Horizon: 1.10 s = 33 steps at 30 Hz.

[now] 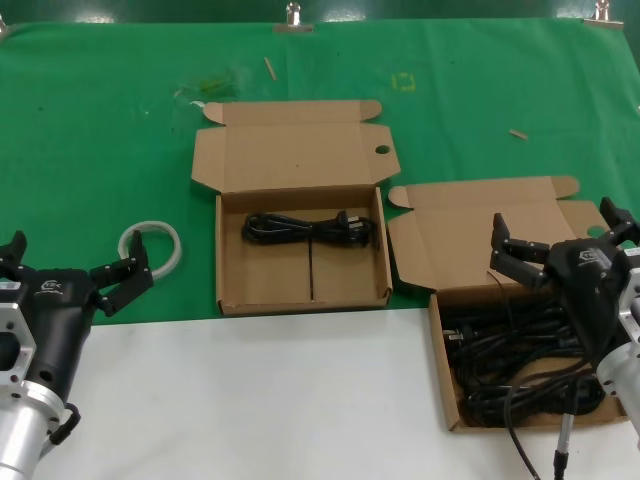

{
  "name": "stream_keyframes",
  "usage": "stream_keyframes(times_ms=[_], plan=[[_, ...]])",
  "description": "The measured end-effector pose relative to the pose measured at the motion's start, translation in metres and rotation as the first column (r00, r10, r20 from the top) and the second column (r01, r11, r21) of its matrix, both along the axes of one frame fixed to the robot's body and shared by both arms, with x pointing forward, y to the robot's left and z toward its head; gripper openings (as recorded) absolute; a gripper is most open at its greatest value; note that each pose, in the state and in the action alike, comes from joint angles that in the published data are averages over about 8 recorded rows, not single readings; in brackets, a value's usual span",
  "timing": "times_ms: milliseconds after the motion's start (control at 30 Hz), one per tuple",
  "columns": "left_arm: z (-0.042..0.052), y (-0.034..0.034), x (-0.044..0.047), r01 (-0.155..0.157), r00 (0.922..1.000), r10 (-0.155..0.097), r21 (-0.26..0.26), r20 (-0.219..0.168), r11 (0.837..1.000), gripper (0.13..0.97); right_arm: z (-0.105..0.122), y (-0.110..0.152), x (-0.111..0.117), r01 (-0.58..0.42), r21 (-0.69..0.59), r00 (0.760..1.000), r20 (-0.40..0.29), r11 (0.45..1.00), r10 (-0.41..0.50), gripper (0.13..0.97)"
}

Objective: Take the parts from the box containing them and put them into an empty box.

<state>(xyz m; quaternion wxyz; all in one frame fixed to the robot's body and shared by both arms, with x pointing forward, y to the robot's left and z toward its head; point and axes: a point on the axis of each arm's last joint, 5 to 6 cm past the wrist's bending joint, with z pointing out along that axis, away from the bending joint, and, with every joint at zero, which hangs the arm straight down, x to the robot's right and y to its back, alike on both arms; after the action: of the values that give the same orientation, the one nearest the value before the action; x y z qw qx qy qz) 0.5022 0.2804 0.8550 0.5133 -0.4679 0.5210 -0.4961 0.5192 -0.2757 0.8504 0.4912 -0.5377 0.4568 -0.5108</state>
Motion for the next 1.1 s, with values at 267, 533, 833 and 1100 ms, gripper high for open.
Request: stream_keyframes(times_ms=[267,533,833,1100], plan=[[0.0,0.0,0.0,0.0,1.0,0.0,0.0,0.0,1.0,0.966,0.0,0.0,0.0,0.0,0.0,1.0,0.0,1.0,0.0,0.966],[0.0,0.0,0.0,0.0,1.0,0.0,0.0,0.0,1.0,0.966,0.0,0.0,0.0,0.0,0.0,1.0,0.0,1.0,0.0,0.966],[0.0,0.0,0.0,0.0,1.0,0.0,0.0,0.0,1.0,0.966,0.0,0.0,0.0,0.0,0.0,1.0,0.0,1.0,0.0,0.966],[0.0,0.0,0.0,0.0,1.0,0.0,0.0,0.0,1.0,0.966,0.0,0.0,0.0,0.0,0.0,1.0,0.0,1.0,0.0,0.966]])
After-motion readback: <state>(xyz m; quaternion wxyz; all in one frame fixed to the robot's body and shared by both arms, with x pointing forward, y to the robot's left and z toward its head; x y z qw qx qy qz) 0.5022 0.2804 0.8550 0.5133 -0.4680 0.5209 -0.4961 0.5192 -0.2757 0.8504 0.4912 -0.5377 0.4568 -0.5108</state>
